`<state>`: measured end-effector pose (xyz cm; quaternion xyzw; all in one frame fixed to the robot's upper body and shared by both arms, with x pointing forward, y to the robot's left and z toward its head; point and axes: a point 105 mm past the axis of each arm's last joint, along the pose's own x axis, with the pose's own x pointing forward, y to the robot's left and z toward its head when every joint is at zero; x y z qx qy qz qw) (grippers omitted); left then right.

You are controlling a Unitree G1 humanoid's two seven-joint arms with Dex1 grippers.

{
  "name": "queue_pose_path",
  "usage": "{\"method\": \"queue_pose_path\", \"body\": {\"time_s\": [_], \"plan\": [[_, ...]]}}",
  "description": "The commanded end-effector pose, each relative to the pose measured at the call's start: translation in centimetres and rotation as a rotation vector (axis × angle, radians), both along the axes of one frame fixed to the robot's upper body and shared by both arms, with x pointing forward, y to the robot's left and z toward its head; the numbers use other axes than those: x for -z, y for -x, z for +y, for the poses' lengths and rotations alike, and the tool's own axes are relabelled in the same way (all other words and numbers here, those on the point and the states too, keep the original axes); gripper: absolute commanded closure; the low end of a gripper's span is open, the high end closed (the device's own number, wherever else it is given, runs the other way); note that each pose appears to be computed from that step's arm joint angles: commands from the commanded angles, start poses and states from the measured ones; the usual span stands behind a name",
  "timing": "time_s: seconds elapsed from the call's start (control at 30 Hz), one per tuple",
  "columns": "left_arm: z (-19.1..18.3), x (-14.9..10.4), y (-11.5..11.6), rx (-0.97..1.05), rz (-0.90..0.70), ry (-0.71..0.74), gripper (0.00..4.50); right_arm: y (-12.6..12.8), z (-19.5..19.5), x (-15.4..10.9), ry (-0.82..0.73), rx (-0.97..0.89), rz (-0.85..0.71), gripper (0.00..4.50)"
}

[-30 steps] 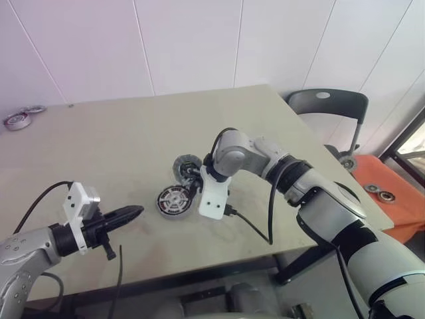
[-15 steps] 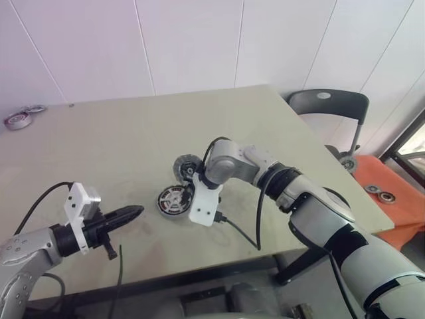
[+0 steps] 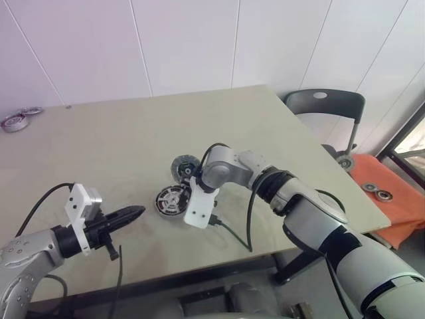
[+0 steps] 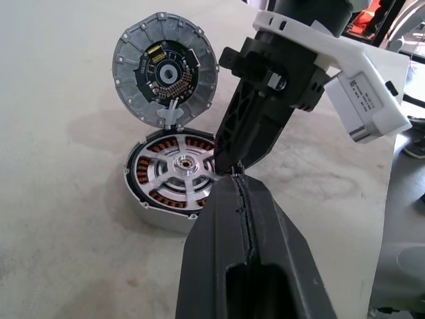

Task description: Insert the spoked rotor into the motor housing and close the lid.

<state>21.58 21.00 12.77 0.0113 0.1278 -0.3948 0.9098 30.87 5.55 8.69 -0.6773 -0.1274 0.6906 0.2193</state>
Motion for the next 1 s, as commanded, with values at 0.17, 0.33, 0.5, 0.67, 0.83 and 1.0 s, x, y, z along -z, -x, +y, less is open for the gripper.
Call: {"method": "queue_pose_path", "body": {"time_s": [0.17,0.33,0.5,0.67,0.83,1.0], "plan": [[-0.6,-0.6,0.0,0.017,-0.03,0.007,4.5,-0.4,2.0,-0.8,-0.073,0.027,-0.006,3.37],[-0.7,-0.5,0.1,0.014,-0.03,0.012,4.5,-0.6,2.1,-0.8,-0.08,0.035,-0.016,3.64],[-0.7,-0.5,0.0,0.012,-0.031,0.015,4.5,-0.6,2.4,-0.8,-0.089,0.035,-0.018,3.64],[-0.7,-0.6,-0.1,0.014,-0.031,0.017,4.5,-1.2,1.6,-0.7,-0.031,0.069,-0.03,3.64],[-0.8,-0.5,-0.2,0.017,-0.03,0.018,4.5,-2.2,-0.3,-0.2,0.055,0.089,-0.063,3.81],[-0.9,-0.5,-0.3,0.023,-0.029,0.019,4.5,-2.1,0.0,0.1,0.031,0.073,-0.061,4.4]]}}
